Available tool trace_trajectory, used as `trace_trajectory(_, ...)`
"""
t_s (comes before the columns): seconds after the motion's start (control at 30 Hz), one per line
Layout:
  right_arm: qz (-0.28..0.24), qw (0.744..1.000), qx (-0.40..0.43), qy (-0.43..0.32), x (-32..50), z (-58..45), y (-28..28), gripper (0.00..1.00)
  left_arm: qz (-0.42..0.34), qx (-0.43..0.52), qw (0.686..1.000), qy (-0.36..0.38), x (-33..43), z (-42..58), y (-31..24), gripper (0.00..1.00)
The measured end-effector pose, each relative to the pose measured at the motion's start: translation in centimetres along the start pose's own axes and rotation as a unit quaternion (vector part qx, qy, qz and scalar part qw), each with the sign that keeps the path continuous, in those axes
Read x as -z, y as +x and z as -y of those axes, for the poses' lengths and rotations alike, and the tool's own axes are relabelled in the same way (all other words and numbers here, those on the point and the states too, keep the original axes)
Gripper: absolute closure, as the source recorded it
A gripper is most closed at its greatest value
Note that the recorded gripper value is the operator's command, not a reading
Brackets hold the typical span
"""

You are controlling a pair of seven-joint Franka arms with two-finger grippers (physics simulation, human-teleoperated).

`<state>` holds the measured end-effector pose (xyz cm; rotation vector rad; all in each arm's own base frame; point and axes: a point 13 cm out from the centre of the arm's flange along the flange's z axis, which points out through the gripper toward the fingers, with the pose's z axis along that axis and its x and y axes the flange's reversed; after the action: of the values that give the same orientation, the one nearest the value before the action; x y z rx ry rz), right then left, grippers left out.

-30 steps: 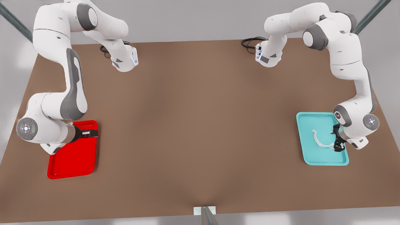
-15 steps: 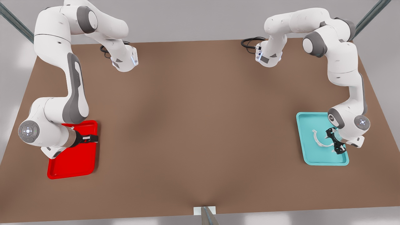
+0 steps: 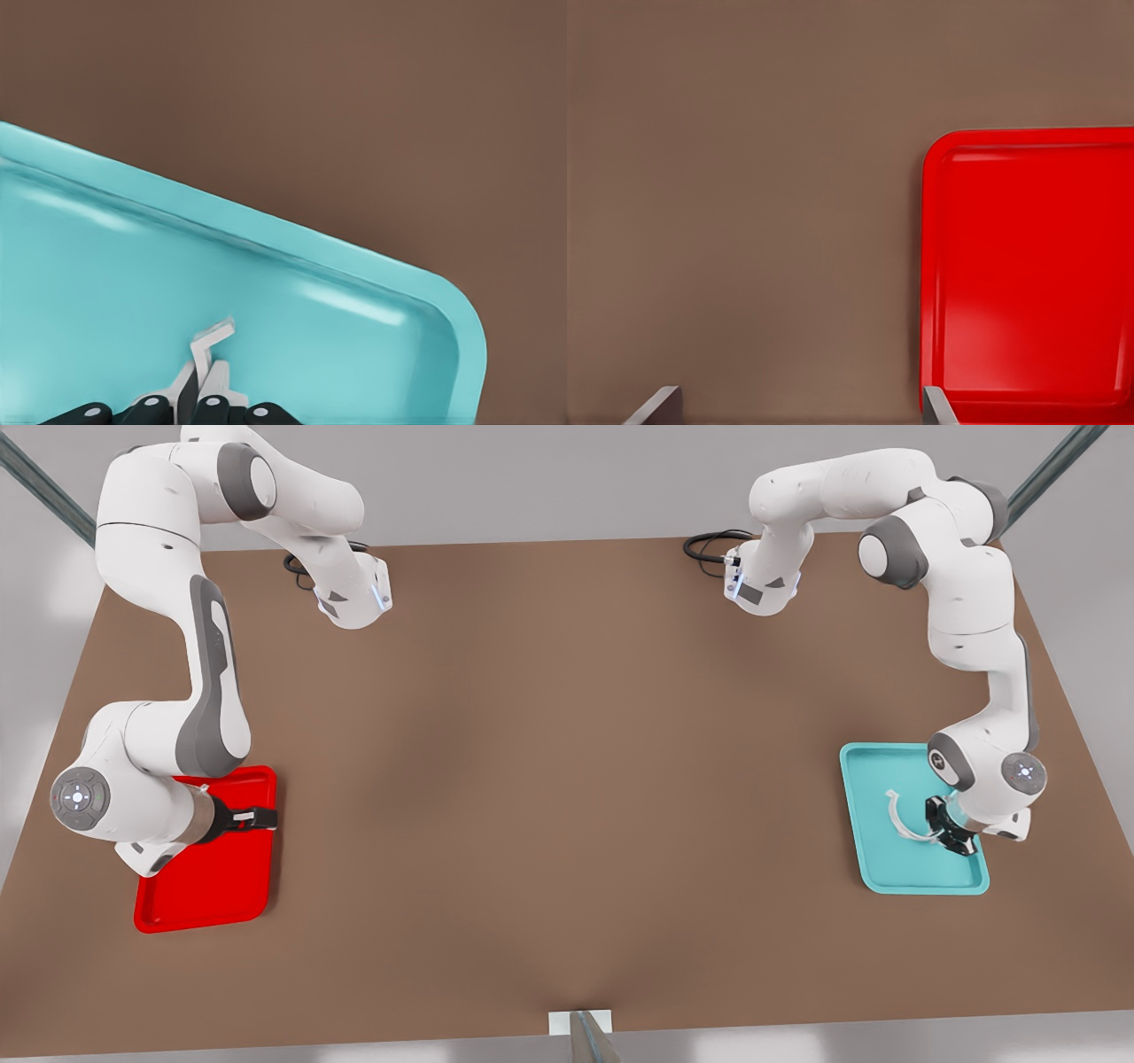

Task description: Take the drainage pipe clamp from the left arm, pass it to the right arm, and place it in the plate on the right side

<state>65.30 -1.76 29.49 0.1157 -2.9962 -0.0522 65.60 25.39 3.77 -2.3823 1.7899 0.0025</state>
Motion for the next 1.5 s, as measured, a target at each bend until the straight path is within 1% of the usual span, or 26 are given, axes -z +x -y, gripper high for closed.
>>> trace_trajectory(0.23,0.005,1.000,0.010,0.000,0.9,-0.9,-0.1,0.00,0.000,0.002,1.000,-0.007,-0.7,-0.5,0.0,0.79)
trace_trajectory(0.3,0.023,1.000,0.008,0.003,3.4,-0.5,-0.1,0.00,-0.001,0.002,1.000,-0.002,-0.1,-0.1,-0.1,0.79)
trace_trajectory(0.33,0.040,0.999,0.008,0.006,6.0,-0.5,0.3,0.00,-0.002,0.000,1.000,0.004,0.8,0.4,0.0,0.79)
trace_trajectory(0.4,0.068,0.998,0.003,0.011,10.7,0.1,1.7,0.00,-0.008,-0.010,1.000,0.027,5.0,2.9,1.2,0.79)
trace_trajectory(0.47,0.077,0.997,-0.004,0.012,13.1,0.7,3.3,0.00,-0.022,-0.031,0.998,0.047,10.7,5.4,3.7,0.79)
trace_trajectory(0.53,0.079,0.997,-0.003,0.012,14.7,0.4,4.7,0.00,-0.048,-0.069,0.994,0.066,18.0,8.5,9.6,0.79)
trace_trajectory(0.6,0.070,0.998,0.005,0.010,14.7,-0.5,5.2,0.00,-0.070,-0.127,0.988,0.053,23.7,7.9,20.6,0.79)
trace_trajectory(0.67,0.063,0.998,0.014,0.008,14.7,-1.6,5.5,0.00,-0.118,-0.152,0.981,0.010,27.4,3.1,32.5,0.79)
trace_trajectory(0.73,0.057,0.998,0.020,0.007,14.6,-2.3,5.8,0.00,-0.187,-0.125,0.973,-0.044,30.4,-2.0,41.6,0.79)
trace_trajectory(0.83,0.051,0.998,0.024,0.004,14.5,-2.6,6.0,0.00,-0.270,-0.038,0.956,-0.112,33.5,-7.4,50.9,0.79)
trace_trajectory(0.9,0.056,0.997,0.049,0.001,15.2,-5.5,5.9,0.00,-0.296,0.013,0.945,-0.138,34.8,-10.9,56.9,0.79)
trace_trajectory(1.0,0.063,0.992,0.105,-0.013,16.0,-12.4,5.8,0.00,-0.308,0.081,0.936,-0.152,34.7,-16.1,65.3,0.79)
trace_trajectory(1.03,0.069,0.990,0.121,-0.021,16.6,-14.7,5.9,0.00,-0.312,0.105,0.932,-0.150,34.7,-17.1,67.2,0.79)
trace_trajectory(1.1,0.076,0.984,0.160,-0.033,17.0,-21.0,6.0,0.00,-0.320,0.163,0.922,-0.147,34.8,-17.2,69.0,0.79)
trace_trajectory(1.17,0.069,0.978,0.191,-0.038,14.7,-26.4,5.2,0.00,-0.330,0.216,0.907,-0.147,35.5,-17.3,70.4,0.79)
trace_trajectory(1.27,0.076,0.975,0.208,-0.034,12.1,-31.3,4.0,0.00,-0.336,0.287,0.884,-0.151,35.0,-17.4,72.0,0.79)
trace_trajectory(1.33,0.080,0.972,0.219,-0.031,10.2,-34.7,3.4,0.00,-0.332,0.311,0.878,-0.150,34.7,-18.8,73.5,0.79)
trace_trajectory(1.4,0.086,0.970,0.225,-0.023,8.8,-38.0,3.5,0.00,-0.323,0.316,0.881,-0.143,34.5,-20.9,75.1,0.79)
trace_trajectory(1.5,0.101,0.970,0.218,-0.022,7.2,-41.2,2.9,0.00,-0.312,0.311,0.887,-0.140,35.6,-22.3,76.0,0.79)
